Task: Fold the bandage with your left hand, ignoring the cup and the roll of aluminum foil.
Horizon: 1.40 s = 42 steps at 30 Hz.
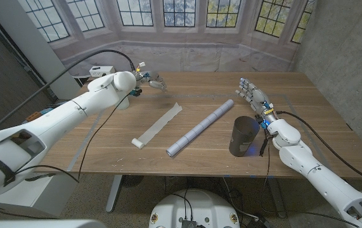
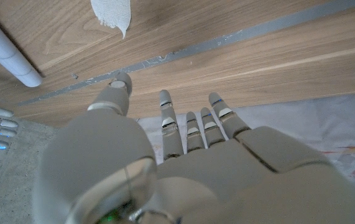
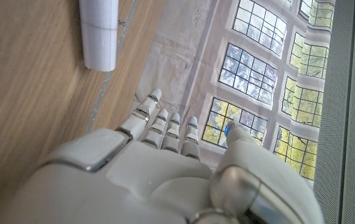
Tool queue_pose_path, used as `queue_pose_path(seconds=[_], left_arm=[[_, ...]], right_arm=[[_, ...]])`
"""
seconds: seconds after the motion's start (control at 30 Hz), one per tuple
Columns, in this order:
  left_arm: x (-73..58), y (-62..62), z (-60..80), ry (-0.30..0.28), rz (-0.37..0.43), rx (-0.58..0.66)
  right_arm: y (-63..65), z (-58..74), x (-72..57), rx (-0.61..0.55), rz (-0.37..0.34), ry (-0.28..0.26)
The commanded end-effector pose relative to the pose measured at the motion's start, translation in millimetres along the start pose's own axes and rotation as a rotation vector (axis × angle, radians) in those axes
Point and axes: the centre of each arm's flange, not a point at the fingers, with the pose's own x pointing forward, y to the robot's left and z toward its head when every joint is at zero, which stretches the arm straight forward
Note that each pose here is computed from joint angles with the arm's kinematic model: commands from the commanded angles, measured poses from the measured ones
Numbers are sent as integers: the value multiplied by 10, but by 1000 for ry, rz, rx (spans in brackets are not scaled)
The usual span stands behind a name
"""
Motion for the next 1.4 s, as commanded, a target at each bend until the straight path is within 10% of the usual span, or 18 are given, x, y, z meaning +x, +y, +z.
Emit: queue_pose_path(seconds=[0.03,0.97,1.4], left_arm=[[167,75,173,16,-63,104],[377,-54,539,-58,-146,345],[365,-182,639,-97,-64,485]], right_arm=[[-53,-8,-45,16,-17,-15],[-167,-15,-168,18,-64,-45],[-154,-10,-320,19,-88,-52]])
